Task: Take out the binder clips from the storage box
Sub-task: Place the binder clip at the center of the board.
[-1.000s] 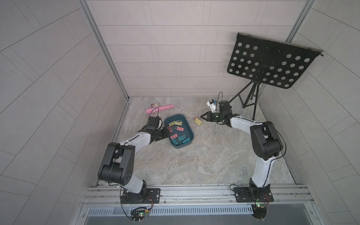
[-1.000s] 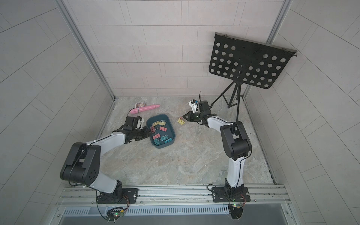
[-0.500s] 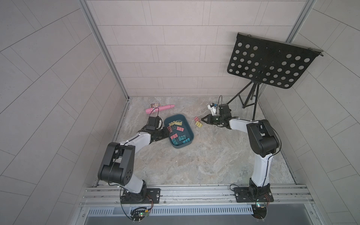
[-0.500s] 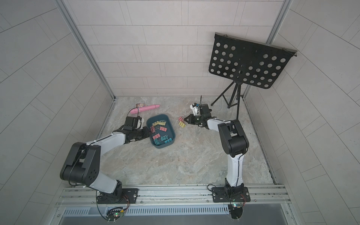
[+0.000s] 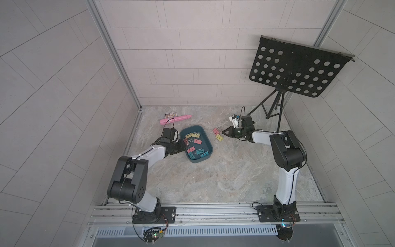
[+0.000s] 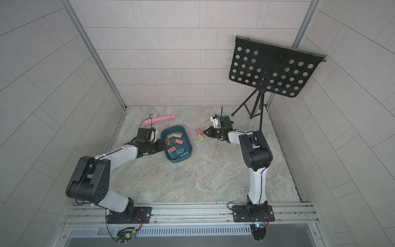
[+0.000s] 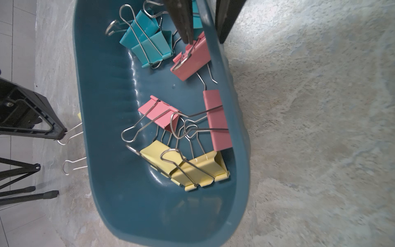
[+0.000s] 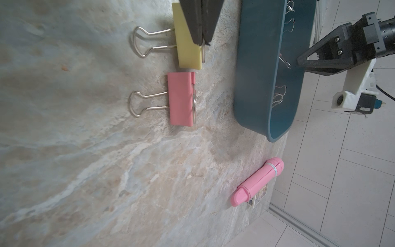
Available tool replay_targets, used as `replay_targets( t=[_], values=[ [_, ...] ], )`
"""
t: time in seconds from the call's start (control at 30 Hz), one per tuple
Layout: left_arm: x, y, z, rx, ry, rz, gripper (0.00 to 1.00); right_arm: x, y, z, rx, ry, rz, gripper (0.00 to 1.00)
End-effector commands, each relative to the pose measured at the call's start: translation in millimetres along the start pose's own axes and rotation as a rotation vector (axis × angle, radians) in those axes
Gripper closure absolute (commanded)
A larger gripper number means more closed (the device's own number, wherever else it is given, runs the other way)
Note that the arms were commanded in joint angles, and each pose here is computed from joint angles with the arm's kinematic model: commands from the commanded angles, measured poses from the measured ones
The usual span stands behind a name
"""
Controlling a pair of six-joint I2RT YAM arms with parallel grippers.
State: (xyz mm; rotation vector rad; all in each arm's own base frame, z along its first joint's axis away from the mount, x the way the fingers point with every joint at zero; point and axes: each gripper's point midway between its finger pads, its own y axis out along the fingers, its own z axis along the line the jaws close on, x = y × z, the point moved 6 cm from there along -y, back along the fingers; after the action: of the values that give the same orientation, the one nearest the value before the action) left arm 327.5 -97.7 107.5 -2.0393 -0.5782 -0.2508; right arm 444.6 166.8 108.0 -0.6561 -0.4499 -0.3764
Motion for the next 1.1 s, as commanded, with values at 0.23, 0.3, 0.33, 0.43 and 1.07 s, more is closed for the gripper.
replay_targets(
  t=[0.23,0.3,0.33,0.43,1.07],
  values=[
    [-4.9,-2.8,1.6,0.025,0.013,0.022,0.74,-4.2,1.4,-9.0,-0.002,0.017,-0.005,1.0],
    [-4.4,-3.1,1.6,0.026,0.012,0.02,0.74,-5.2,1.1,-10.3,-0.003,0.023,-0.005,1.0],
    [-4.4,-3.0,1.7,0.025,0.012,0.02,0.74,-6.3,1.4,-10.7,-0.002,0.023,-0.003,1.0],
    [-5.1,-2.7,1.9,0.025,0.011,0.023,0.74,-7.9,1.0,-11.5,-0.002,0.028,-0.003,1.0],
    [-5.1,-5.4,1.2,0.023,0.01,0.015,0.74,-16.6,-3.2,-11.4,0.003,0.039,0.0,0.87]
  ],
)
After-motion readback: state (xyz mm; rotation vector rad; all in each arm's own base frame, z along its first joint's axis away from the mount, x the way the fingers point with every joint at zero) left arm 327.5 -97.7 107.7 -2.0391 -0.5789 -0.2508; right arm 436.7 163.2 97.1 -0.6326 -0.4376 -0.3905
